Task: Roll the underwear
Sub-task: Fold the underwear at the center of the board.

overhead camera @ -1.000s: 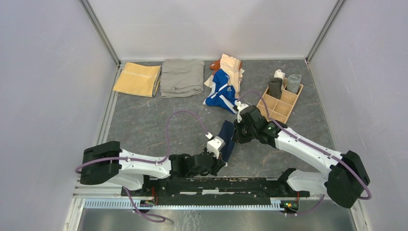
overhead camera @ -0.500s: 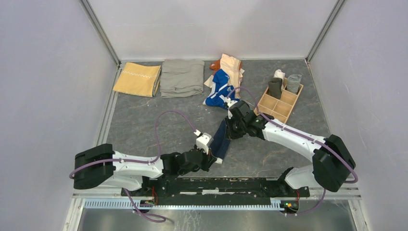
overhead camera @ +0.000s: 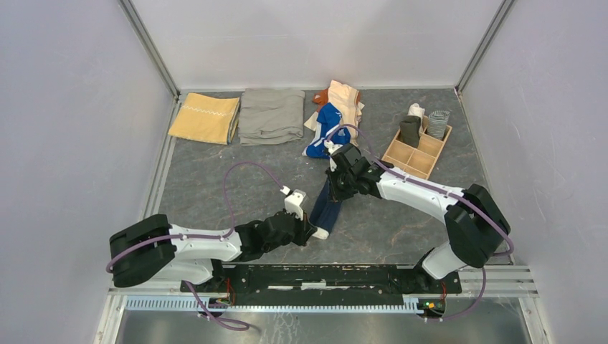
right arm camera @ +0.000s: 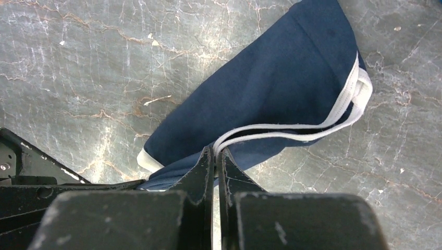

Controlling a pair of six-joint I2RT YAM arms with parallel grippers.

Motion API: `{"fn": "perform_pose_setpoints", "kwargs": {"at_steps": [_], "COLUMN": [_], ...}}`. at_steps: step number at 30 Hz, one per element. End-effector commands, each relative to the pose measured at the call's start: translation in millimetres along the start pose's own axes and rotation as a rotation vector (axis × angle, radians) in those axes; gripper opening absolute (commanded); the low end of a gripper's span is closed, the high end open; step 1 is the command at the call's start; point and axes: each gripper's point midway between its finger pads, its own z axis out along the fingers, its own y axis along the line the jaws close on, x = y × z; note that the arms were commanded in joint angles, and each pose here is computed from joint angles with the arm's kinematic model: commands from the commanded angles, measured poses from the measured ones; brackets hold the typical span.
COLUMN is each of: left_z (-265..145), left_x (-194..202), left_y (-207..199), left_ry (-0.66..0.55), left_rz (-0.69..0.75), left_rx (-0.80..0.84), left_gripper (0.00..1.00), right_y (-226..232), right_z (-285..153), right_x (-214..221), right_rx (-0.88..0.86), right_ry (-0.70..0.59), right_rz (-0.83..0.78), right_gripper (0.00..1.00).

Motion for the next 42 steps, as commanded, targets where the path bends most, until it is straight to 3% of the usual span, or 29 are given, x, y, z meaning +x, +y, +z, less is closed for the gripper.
{"fn": "perform_pose_setpoints", "kwargs": {"at_steps": [1, 27, 30, 35, 42], "left_z": [2, 12, 12, 11, 9], "left_x": [4, 36, 37, 38, 37], "left_y": [7, 34, 34, 35, 35], "left_ry": [0.02, 0.115, 0.118, 0.117, 0.113], "left_rz": [-0.02, -0.013, -0.013, -0.016, -0.024], "left_rx": [0.012, -0.031, -0.032, -0.033, -0.034], "left_gripper": [0.02, 0.02, 0.02, 0.02, 0.02], "right_y": [3, 10, 12, 14, 23], "right_z": [2, 42, 49, 54, 36], "right_x": [-33, -33, -32, -32, -47], "right_rx": [0.01, -0.036, -0.054, -0.068, -0.099], "right_ry": [-0.083, -0.028, -0.023, -0.033, -0.091], "right_rz": [-0.039, -0.062, -0.061, -0.054, -0.082], "right_gripper": [0.0, 0.0, 0.06, 0.23, 0.42]}}
